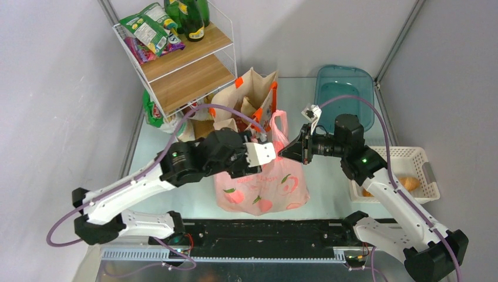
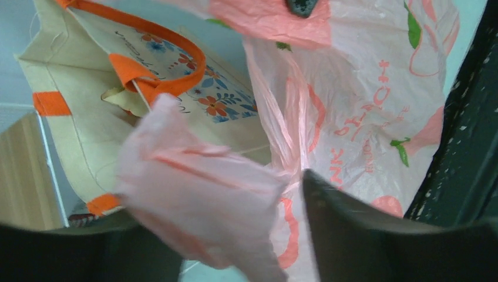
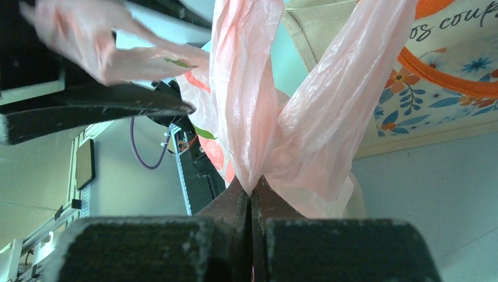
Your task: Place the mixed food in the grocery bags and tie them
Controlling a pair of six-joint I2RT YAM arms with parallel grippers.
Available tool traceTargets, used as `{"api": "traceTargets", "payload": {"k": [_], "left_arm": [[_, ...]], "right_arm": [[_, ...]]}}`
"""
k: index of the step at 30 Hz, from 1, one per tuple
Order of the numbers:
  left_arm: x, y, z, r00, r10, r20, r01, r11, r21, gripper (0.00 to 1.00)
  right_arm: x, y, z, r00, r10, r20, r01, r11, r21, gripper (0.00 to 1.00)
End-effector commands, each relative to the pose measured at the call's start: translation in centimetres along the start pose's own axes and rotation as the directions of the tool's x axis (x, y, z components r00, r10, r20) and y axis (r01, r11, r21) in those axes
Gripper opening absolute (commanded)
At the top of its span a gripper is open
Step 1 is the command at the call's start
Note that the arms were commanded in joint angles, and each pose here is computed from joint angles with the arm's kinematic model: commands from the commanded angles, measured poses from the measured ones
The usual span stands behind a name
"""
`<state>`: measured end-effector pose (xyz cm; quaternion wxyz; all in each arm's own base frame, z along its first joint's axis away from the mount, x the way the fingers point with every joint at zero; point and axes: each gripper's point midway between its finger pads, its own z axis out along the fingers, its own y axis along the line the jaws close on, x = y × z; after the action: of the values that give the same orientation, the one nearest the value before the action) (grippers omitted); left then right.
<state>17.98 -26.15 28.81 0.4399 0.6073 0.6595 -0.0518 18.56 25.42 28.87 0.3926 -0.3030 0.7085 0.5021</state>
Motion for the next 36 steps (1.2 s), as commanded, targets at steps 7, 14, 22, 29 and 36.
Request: {"api": "traceTargets", "payload": {"k": [7,14,22,29,36], "left_arm": [[-0.4,1.3,-3.8,0.93,-0.285,0.231,0.288,0.957,0.024,1.0],[1.6,1.7,-5.6,0.853,-0.373,0.365,0.405,0.914,-0.012,1.0],[2.4,0.3,-6.0,0.801,-0.392,0.452,0.421,0.906,0.04,0.79],[2.0,0.3,-4.8,0.818,-0.387,0.426,0.401,0.914,0.06,0.62],[1.7,1.0,-4.3,0.826,-0.384,0.412,0.403,0.914,0.045,0.1]], "right_arm": [[-1.9,1.0,-0.2,0.998,-0.051,0.04,0.052,0.998,-0.02,0.0],[-2.0,1.1,-0.2,0.998,-0.051,0.045,0.052,0.998,-0.024,0.0],[-2.1,1.2,-0.2,0.998,-0.052,0.045,0.053,0.998,-0.027,0.0],[-2.1,1.3,-0.4,0.997,-0.058,0.051,0.059,0.998,-0.023,0.0],[-2.2,1.5,-0.5,0.997,-0.058,0.053,0.06,0.998,-0.024,0.0]]}}
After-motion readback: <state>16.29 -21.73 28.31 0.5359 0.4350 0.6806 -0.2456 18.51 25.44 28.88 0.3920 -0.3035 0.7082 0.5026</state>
